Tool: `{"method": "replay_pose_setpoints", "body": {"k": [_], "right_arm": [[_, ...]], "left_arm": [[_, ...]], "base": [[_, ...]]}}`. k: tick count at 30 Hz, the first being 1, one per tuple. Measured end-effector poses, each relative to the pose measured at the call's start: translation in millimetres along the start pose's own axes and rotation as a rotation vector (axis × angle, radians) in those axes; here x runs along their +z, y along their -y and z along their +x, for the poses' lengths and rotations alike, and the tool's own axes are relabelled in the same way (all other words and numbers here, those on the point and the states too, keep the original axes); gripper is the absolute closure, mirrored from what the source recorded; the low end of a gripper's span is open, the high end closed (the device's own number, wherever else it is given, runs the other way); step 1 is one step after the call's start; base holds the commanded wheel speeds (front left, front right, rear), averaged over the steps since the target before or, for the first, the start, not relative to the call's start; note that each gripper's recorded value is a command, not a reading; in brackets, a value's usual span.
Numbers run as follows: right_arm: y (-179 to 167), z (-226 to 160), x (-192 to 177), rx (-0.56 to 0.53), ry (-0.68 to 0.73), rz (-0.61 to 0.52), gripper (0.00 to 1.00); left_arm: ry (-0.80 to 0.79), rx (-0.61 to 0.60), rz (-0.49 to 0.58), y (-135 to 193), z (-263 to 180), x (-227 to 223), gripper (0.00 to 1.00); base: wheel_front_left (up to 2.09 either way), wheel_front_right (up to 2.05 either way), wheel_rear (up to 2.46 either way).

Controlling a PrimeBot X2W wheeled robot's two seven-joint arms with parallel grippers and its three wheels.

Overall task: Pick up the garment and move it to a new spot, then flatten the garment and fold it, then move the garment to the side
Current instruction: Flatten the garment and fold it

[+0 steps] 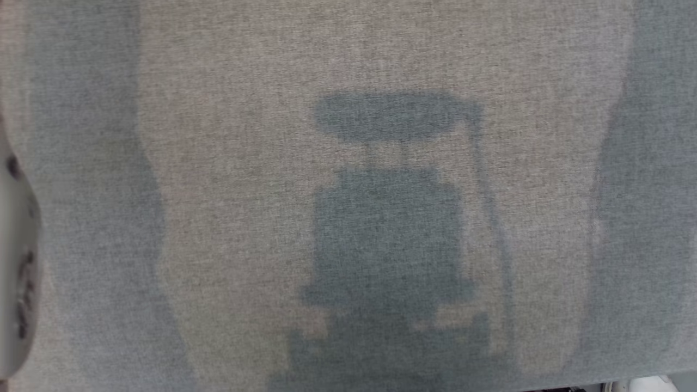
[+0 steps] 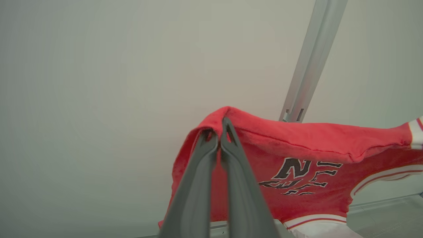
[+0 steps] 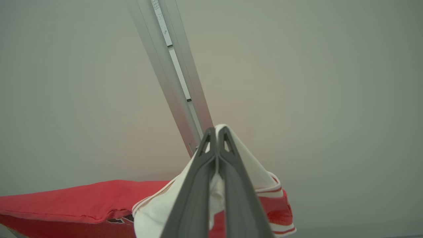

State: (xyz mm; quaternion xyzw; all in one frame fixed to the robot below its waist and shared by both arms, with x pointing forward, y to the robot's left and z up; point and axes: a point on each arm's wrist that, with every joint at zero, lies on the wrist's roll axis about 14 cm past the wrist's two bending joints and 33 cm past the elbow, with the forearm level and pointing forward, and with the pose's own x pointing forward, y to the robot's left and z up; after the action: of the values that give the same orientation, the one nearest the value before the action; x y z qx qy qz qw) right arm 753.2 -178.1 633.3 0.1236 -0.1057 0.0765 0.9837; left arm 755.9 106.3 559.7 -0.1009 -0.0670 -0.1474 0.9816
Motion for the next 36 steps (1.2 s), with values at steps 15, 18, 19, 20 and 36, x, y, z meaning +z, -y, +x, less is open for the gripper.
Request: {"method": "replay_pose_setpoints", "body": {"k": [15,18,19,20,36], "right_arm": [[33.5,-214.8,-132.9,-0.055,-0.334,0.162,1.00],[36.9,-270.8,-132.4,-0.098,-0.394,0.174,1.00],[37.2,-292.1,-132.1,-0.116,-0.419,0.183,1.00],[37.3,-311.5,-131.3,-0.130,-0.442,0.185,1.00],[36.2,-461.5,-88.5,-0.343,-0.426,0.378,1.00]], "left_arm": [[-0.373,-0.036,-0.154,29.7,-183.0,-159.4,1.00],[-0.407,-0.030,-0.153,38.0,-233.0,-158.5,1.00],[-0.423,-0.011,-0.164,41.3,-253.2,-158.4,1.00],[-0.435,0.012,-0.185,44.6,-271.2,-157.2,1.00],[-0.538,0.171,-0.555,113.1,-422.2,-89.6,1.00]], "base": [[0.00,0.00,0.00],[0.00,0.00,0.00],[0.00,0.00,0.00],[0.00,0.00,0.00],[0.00,0.00,0.00]]}}
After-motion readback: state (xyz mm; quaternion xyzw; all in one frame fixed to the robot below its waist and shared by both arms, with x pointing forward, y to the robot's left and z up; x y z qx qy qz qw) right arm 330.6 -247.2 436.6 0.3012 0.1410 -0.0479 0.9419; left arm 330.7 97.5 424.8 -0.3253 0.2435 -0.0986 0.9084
